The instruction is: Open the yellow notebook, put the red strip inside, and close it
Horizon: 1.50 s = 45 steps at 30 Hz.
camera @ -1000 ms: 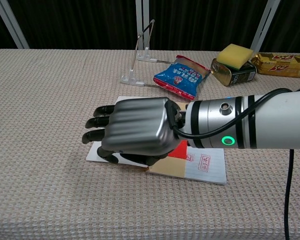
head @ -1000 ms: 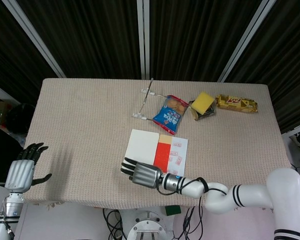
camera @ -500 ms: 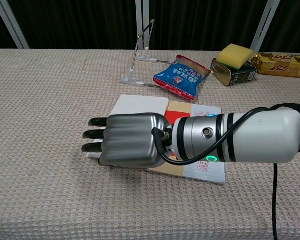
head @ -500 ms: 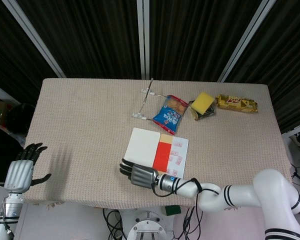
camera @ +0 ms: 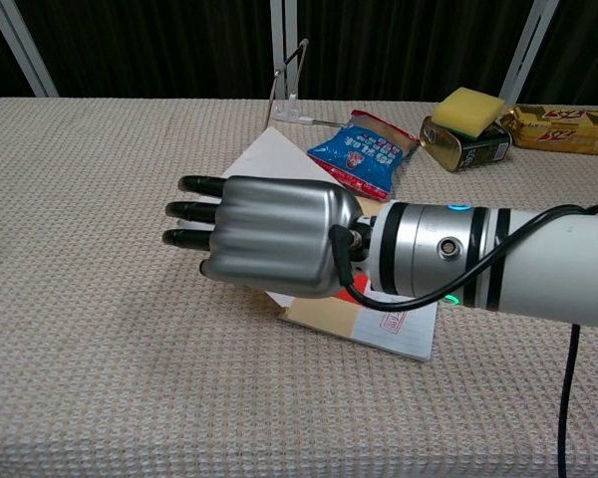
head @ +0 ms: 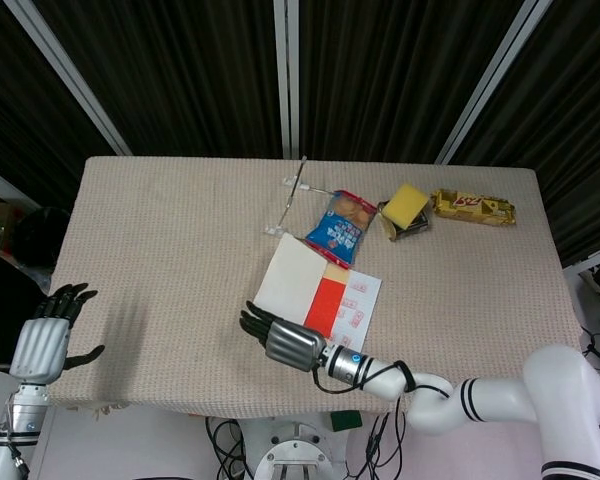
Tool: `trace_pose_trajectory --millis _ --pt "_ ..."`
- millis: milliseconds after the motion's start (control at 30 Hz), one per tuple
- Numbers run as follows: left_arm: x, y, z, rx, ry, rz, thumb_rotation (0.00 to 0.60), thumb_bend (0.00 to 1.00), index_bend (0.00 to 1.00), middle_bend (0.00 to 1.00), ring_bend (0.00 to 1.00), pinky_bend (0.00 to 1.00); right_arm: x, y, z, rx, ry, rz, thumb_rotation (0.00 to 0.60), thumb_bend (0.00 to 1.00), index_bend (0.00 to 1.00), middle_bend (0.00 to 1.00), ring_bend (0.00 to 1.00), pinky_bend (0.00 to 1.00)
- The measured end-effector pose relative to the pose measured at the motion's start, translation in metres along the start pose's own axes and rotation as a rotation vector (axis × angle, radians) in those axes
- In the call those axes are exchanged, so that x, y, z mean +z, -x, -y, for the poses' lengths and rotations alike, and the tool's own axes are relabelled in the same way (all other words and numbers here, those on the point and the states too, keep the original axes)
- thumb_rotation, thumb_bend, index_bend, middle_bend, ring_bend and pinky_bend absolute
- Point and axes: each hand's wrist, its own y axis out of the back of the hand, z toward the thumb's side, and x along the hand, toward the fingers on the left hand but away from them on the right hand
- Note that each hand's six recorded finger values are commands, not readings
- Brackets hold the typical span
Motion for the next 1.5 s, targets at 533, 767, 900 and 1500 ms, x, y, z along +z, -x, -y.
trace_pose_trajectory --millis 533,767,900,1500 --pt "0.007 -0.006 -0.003 -0.002 -0.01 0.025 0.6 0.05 0.19 0.13 0.11 0.2 -0.019 -0.033 -0.019 -0.022 0.044 0.103 0.6 0.79 0.44 0.04 0.0 0.0" --pt "0.009 -0.008 -0.003 -0.004 -0.012 0.036 0.6 0.05 0.19 0.13 0.11 0.2 -0.025 -0.053 -0.024 -0.005 0.142 0.149 0.6 0.78 0.44 0.04 0.0 0.0" --pt "0.011 -0.01 -0.002 -0.008 -0.013 0.044 0.6 0.05 0.19 0.13 0.11 0.2 -0.026 -0.07 -0.019 0.031 0.225 0.171 0.6 0.78 0.45 0.05 0.0 0.0" --pt "0.02 -0.02 0.0 -0.008 -0.008 0.073 0.6 0.05 0.19 0.13 0.11 0.2 -0.011 -0.119 0.018 0.15 0.96 0.226 0.6 0.72 0.35 0.09 0.0 0.23"
